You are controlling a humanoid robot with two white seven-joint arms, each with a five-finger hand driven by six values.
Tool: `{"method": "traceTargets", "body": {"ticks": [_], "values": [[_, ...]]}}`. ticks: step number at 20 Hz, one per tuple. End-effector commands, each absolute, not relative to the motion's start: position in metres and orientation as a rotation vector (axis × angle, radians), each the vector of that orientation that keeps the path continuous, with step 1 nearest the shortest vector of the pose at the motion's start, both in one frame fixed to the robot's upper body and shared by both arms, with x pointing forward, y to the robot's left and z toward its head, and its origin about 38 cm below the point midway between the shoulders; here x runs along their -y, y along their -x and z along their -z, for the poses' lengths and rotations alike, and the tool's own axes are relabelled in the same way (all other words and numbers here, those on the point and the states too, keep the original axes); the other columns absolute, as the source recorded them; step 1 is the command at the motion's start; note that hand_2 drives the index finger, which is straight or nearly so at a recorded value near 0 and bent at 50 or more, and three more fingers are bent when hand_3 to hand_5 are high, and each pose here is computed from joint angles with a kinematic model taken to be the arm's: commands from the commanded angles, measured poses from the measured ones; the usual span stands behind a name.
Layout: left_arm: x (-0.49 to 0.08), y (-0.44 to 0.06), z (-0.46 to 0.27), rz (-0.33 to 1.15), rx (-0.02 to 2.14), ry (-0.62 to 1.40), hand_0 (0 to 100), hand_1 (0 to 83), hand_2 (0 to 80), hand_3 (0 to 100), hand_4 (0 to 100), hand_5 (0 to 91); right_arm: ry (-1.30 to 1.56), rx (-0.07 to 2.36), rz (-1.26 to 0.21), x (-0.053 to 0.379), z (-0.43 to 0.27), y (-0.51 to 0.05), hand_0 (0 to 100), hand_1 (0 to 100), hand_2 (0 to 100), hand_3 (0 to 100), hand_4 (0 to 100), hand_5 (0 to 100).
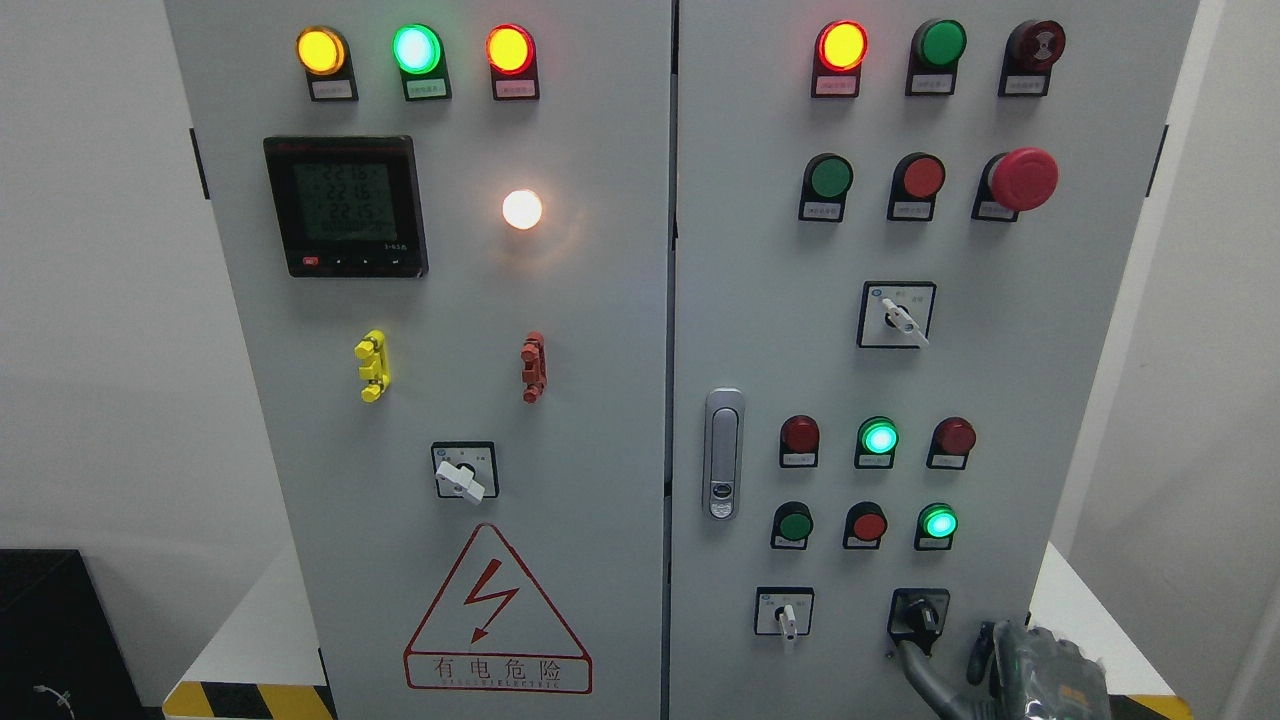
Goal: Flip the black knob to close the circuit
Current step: 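Raise the right hand up toward the black rotary knob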
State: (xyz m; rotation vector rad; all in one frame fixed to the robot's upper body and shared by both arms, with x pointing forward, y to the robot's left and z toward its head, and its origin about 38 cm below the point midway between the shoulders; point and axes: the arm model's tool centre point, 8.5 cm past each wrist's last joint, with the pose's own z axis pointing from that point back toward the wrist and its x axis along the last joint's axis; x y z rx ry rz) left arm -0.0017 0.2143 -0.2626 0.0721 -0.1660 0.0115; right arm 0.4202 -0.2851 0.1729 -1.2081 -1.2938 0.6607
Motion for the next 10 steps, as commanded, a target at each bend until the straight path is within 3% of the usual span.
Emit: {"method": "traceTargets", "body": {"ticks": [1, 10], "values": [[-0.2136, 0.0088, 0.2623, 0.031, 0.146, -0.067, 0, 0.0, 0.0, 0, 0, 0.0, 1.214, 1.288, -0.665, 0.2870, -0.1731, -0.4215, 0, 12, 74, 92, 72, 73], [-0.2136, 0.0088, 0.2623, 0.031, 0.146, -0.067, 0, 0.0, 0.0, 0, 0, 0.0, 1.219, 1.280, -0.661, 0.2916, -0.1734, -0.4207, 0, 13, 74, 92, 72, 73]]}}
